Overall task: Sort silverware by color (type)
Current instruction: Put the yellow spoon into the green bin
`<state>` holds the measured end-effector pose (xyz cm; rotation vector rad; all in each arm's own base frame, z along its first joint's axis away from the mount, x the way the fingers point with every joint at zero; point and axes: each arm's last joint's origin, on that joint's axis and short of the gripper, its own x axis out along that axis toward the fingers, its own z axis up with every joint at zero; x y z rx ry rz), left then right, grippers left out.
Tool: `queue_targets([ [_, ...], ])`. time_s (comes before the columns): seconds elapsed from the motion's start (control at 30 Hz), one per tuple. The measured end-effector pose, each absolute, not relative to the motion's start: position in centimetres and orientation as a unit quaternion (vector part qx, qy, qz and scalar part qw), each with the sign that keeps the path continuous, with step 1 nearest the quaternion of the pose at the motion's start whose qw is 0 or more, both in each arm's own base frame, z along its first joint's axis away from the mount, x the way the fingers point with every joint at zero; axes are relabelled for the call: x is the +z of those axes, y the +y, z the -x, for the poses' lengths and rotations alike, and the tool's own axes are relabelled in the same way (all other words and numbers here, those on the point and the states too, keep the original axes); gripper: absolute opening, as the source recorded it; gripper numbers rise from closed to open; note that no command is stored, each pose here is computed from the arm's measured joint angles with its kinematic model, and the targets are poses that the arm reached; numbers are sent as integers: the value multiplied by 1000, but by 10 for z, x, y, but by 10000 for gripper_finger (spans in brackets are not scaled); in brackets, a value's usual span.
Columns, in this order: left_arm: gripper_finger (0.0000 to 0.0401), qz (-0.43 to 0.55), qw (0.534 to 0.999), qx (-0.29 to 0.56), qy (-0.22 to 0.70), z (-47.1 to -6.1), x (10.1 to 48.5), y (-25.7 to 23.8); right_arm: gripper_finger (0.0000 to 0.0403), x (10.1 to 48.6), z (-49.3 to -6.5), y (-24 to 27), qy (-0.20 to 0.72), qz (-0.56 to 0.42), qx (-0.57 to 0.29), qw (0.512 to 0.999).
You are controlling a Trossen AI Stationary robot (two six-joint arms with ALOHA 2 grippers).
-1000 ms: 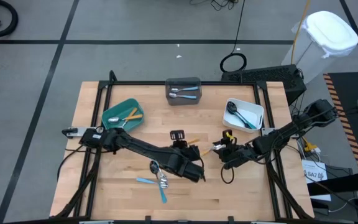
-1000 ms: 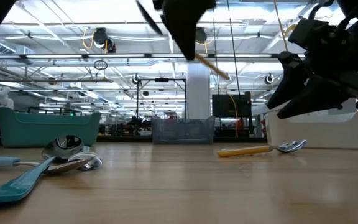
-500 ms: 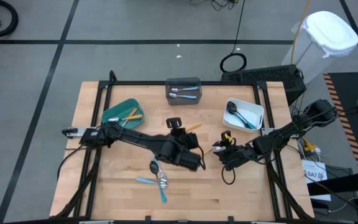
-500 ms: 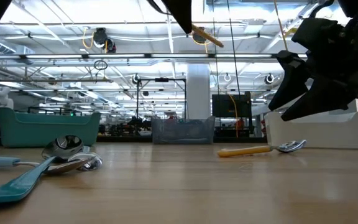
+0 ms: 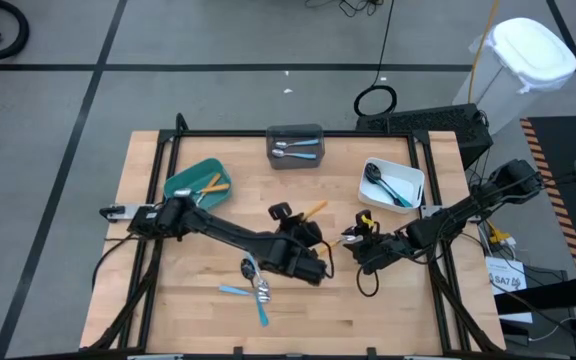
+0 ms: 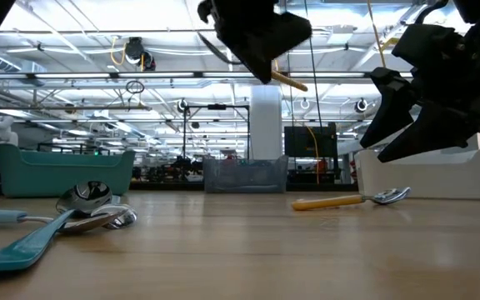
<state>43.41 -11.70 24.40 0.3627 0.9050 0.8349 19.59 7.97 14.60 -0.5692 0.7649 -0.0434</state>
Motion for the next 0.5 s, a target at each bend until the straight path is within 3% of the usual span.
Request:
queue_targets([
  [0.17,50,-148,812,416,382,-436,211,-118,164,146,-196,79,370,275,-21,887],
  [0.3,50,-169,790,444,387,-428,193,-109,164,146,-196,79,370,276,-22,887],
  [0.5,50,-189,765,464,406,-411,224,-89,164,146,-195,79,371,276,-22,887],
])
